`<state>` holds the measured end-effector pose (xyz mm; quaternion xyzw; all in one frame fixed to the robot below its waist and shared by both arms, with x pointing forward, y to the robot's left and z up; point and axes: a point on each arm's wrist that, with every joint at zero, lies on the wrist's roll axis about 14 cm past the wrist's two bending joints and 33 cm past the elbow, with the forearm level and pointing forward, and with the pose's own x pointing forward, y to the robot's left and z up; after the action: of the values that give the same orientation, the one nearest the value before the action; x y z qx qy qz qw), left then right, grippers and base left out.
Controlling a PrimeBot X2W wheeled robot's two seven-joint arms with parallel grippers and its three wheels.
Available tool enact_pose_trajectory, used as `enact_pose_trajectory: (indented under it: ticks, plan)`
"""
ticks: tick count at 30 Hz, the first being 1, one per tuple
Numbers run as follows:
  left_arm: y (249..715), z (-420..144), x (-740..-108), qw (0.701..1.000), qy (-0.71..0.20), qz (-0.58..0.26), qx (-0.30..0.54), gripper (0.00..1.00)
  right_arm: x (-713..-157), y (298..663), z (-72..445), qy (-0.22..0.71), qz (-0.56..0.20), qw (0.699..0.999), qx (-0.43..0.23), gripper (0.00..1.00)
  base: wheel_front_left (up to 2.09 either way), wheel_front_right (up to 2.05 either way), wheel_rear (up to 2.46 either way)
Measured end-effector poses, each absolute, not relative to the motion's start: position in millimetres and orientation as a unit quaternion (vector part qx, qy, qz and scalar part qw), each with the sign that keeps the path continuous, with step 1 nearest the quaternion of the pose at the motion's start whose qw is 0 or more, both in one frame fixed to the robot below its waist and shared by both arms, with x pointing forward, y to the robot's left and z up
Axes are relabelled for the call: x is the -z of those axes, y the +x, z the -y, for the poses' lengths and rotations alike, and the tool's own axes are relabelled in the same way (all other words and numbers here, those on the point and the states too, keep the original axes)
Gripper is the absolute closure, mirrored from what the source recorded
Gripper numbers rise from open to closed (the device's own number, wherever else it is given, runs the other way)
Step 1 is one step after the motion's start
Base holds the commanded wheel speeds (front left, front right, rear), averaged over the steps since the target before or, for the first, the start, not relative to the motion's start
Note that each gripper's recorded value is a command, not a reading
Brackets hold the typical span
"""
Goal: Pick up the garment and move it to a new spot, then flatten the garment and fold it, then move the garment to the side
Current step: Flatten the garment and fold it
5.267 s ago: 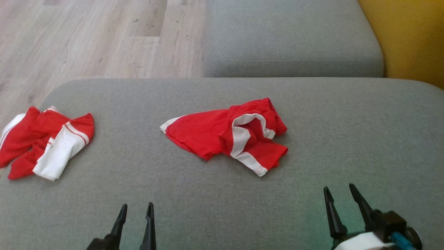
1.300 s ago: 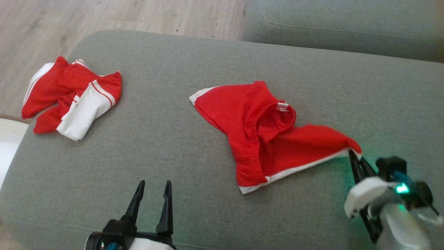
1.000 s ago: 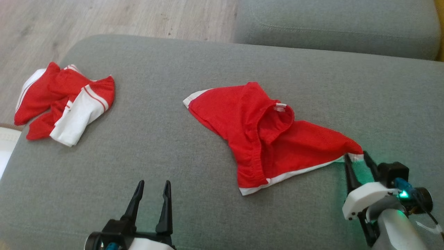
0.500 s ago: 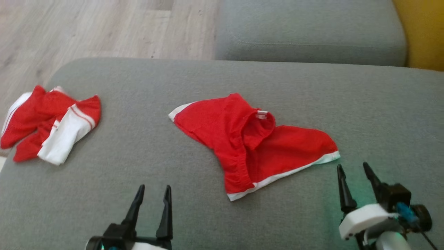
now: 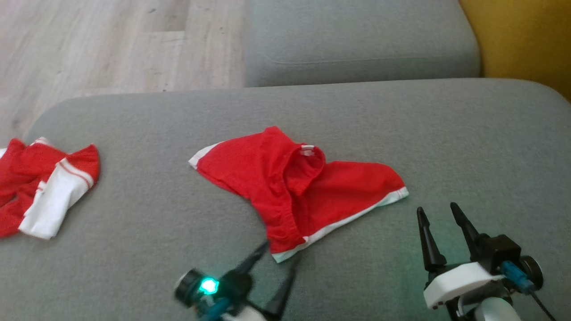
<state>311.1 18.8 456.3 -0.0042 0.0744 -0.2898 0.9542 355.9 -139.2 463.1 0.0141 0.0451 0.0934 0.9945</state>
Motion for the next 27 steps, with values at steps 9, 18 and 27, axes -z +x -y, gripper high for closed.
enact_pose_trajectory:
  ticks: [9, 18, 27]
  plan:
    - [331, 33, -438, 0.908, 0.091, -0.119, 0.392, 0.0, -460, 346, 158, 0.013, -0.055, 0.996, -0.064, 0.0, 0.0, 0.0, 0.0]
    - [345, 25, -404, 0.888, 0.145, -0.193, 0.392, 0.0, -456, 342, 170, 0.015, -0.062, 0.997, -0.044, 0.0, 0.0, 0.0, 0.0]
    - [352, 0, -386, 0.886, 0.178, -0.236, 0.356, 0.68, -454, 347, 163, 0.014, -0.065, 0.996, -0.057, 0.0, 0.0, 0.0, 0.0]
